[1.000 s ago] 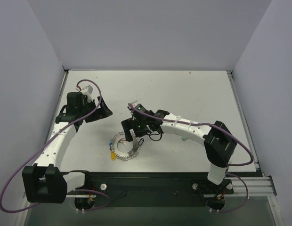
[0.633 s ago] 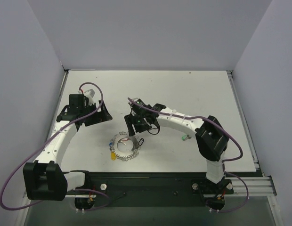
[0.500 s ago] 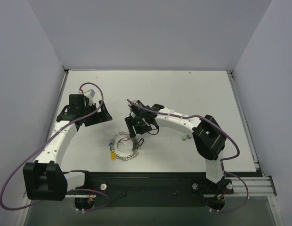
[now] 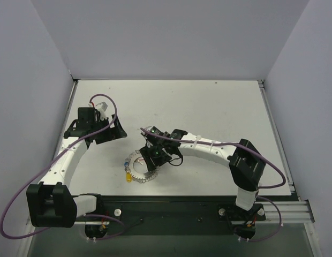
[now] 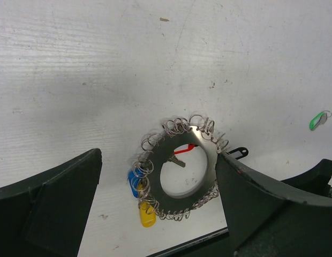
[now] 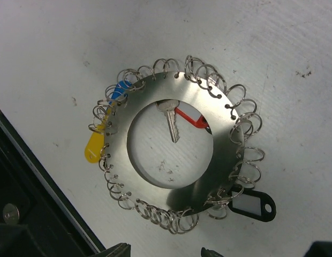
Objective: Put the keys on the keyring
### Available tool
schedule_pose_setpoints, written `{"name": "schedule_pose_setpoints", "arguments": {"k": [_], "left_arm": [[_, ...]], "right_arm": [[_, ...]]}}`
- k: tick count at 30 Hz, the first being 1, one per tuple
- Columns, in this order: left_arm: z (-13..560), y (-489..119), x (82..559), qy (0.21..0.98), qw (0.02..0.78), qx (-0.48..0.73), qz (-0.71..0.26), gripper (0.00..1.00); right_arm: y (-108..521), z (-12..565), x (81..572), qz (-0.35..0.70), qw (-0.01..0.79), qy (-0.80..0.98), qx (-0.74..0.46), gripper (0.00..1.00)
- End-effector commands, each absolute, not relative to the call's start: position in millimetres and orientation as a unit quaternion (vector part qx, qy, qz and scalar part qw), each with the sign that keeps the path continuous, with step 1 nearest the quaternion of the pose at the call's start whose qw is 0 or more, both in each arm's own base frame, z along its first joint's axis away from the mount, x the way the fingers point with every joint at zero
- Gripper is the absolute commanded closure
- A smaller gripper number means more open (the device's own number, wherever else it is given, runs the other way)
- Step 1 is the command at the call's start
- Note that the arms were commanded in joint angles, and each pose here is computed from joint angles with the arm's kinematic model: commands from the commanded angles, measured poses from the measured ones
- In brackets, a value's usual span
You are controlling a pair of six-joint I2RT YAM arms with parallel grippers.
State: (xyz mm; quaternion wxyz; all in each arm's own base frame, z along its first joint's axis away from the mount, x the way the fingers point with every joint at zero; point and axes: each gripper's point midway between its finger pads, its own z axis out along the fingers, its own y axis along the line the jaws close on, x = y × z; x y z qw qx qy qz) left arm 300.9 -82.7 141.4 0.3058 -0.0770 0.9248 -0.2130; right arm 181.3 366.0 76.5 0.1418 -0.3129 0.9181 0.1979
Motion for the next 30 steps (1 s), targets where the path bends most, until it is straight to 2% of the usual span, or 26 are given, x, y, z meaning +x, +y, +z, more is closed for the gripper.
{"name": "schedule_pose_setpoints", "arguments": {"k": [1,8,10,12,14,25,30], "left_arm": [[152,-84,305,0.918,0.322,-0.07,-0.222,0.03],[151,-86,304,0.917,0.32,-0.069,-0.227,0.03],[151,-86,304,0.917,0.32,-0.069,-0.228,0.03],[151,-86,303,0.917,0.32,-0.068,-0.228,0.03],[151,-87,303,0.917,0.32,-0.068,-0.229,0.03],[152,-88,304,0.916,0.32,-0.067,-0.233,0.03],[150,-88,303,0.917,0.317,-0.066,-0.233,0.04]], "right_arm": [[350,77,168,0.186,0.125,0.925,-0.306,0.48],[355,52,156,0.168,0.099,0.926,-0.323,0.53],[358,49,157,0.17,0.098,0.926,-0.323,0.56],[359,43,157,0.167,0.094,0.928,-0.321,0.64],[359,37,156,0.166,0.086,0.929,-0.319,0.66],[364,25,154,0.175,0.077,0.933,-0.305,0.68],[363,13,151,0.171,0.068,0.937,-0.298,0.72]]}}
